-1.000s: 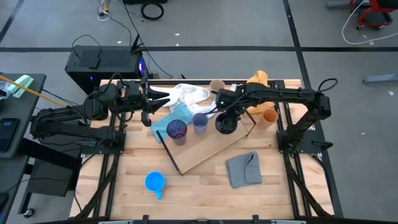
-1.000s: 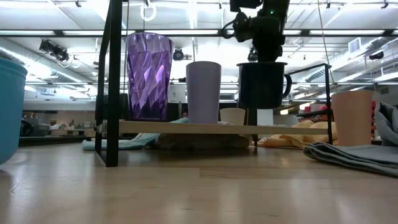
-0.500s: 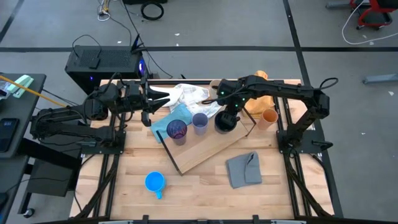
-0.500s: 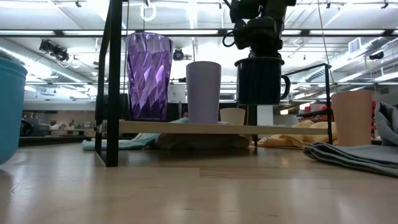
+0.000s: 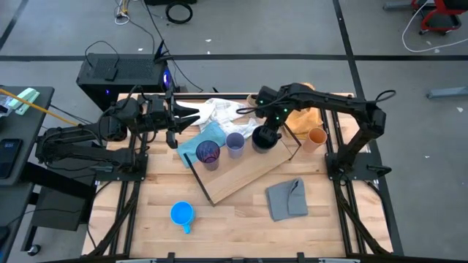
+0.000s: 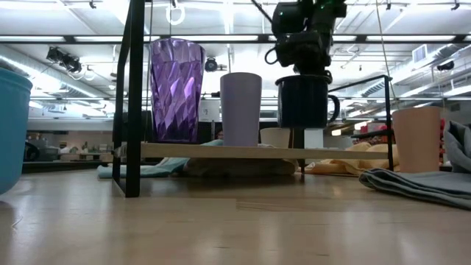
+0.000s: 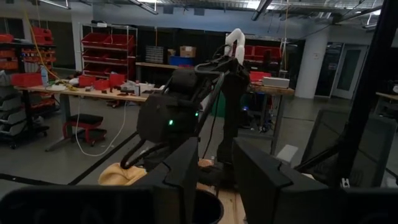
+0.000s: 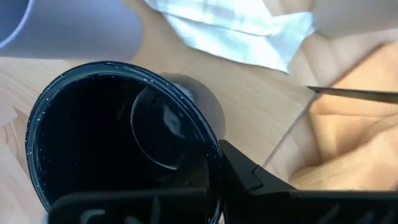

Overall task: Stack small to large cups/mugs on shelf
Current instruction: Put the dark blue mug on the shelf

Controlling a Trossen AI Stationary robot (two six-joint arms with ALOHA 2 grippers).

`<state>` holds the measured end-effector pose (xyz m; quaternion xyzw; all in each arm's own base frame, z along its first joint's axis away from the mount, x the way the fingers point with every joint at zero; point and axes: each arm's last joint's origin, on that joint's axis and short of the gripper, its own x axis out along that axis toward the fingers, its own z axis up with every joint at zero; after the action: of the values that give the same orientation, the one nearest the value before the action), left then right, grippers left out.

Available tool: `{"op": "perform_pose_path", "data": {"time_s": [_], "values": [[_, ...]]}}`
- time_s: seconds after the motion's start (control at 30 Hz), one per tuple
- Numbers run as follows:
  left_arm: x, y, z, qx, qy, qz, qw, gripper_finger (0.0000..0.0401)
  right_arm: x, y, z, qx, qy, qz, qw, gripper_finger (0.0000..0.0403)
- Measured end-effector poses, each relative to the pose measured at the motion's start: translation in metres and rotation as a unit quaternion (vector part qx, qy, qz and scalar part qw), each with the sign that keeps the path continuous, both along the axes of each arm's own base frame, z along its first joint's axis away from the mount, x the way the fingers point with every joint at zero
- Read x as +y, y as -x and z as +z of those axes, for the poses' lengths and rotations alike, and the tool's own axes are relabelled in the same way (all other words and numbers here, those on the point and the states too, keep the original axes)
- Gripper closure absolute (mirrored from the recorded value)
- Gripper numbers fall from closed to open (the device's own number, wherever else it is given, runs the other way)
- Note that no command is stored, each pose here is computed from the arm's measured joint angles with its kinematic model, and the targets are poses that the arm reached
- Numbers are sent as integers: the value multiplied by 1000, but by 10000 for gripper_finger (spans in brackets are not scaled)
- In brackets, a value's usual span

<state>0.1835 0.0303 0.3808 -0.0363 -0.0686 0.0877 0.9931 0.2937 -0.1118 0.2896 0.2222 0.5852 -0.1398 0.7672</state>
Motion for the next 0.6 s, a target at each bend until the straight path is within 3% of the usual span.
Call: {"op": "perform_pose_path", "data": {"time_s": [0.27,0.6], "values": [[0,2,1,-5,1,0,1000,294,-4,-19,-31,39,-19,14,999,386],[-2,10,5,-13,-3,0,1000,294,-14,-20,-30,18,-7,9,1000,386]]}}
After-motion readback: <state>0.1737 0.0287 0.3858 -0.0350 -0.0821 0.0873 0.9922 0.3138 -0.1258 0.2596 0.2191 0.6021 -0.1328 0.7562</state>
